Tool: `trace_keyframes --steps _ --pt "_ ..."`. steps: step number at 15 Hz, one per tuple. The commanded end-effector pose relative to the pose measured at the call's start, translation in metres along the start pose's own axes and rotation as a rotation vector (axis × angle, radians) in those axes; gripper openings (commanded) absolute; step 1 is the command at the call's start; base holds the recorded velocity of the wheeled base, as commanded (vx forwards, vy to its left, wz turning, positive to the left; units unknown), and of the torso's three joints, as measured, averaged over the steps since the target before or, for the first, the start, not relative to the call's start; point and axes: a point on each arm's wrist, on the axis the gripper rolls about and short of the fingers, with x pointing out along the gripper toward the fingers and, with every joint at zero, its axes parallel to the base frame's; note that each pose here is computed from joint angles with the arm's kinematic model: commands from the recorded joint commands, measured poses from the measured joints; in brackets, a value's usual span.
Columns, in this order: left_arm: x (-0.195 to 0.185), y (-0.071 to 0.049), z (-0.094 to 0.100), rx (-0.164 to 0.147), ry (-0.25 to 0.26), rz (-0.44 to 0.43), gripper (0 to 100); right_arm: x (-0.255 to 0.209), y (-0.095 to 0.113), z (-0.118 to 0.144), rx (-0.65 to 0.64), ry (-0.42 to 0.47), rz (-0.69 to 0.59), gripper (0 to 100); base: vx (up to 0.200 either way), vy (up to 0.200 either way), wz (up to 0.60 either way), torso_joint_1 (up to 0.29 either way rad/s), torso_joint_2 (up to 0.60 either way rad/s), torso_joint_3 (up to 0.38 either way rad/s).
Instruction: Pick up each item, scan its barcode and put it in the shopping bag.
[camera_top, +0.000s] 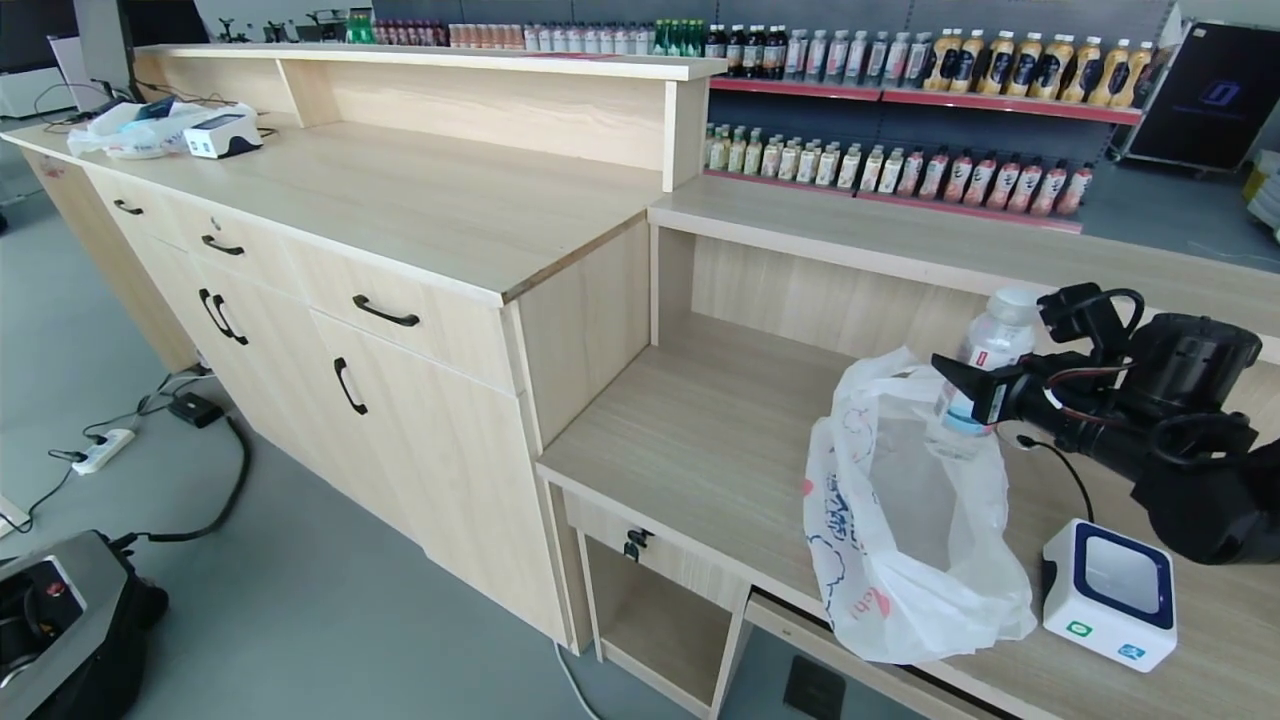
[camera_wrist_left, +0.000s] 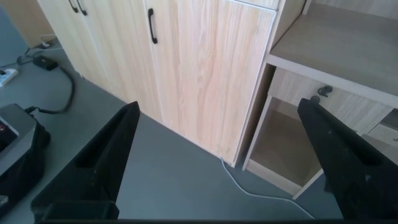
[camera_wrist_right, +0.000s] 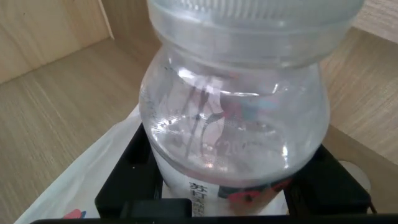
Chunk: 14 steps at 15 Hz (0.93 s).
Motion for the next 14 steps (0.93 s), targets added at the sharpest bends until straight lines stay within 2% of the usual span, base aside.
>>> trace_keyframes --steps 1,6,10,12,14 --pt "0.000 0.000 0.000 -0.001 0.000 0.001 100 0.010 0.000 -0.011 0.006 0.018 0.010 0 0.000 0.000 0.00 0.000 0.00 0.000" --pt "0.000 0.000 0.000 -0.001 0.000 0.001 100 0.034 0.000 -0.032 -0.010 -0.010 0.079 0 0.000 0.000 0.00 0.000 0.00 0.000" --pt "0.000 0.000 0.000 -0.001 0.000 0.001 100 0.043 0.007 -0.040 -0.012 -0.018 0.132 0 0.000 0.000 0.00 0.000 0.00 0.000" --pt "0.000 0.000 0.000 -0.001 0.000 0.001 100 0.051 0.015 -0.049 -0.023 -0.051 0.156 0 0.000 0.000 0.00 0.000 0.00 0.000" --pt "0.000 0.000 0.000 -0.001 0.000 0.001 100 0.054 0.017 -0.058 -0.036 -0.041 0.161 0 0.000 0.000 0.00 0.000 0.00 0.000"
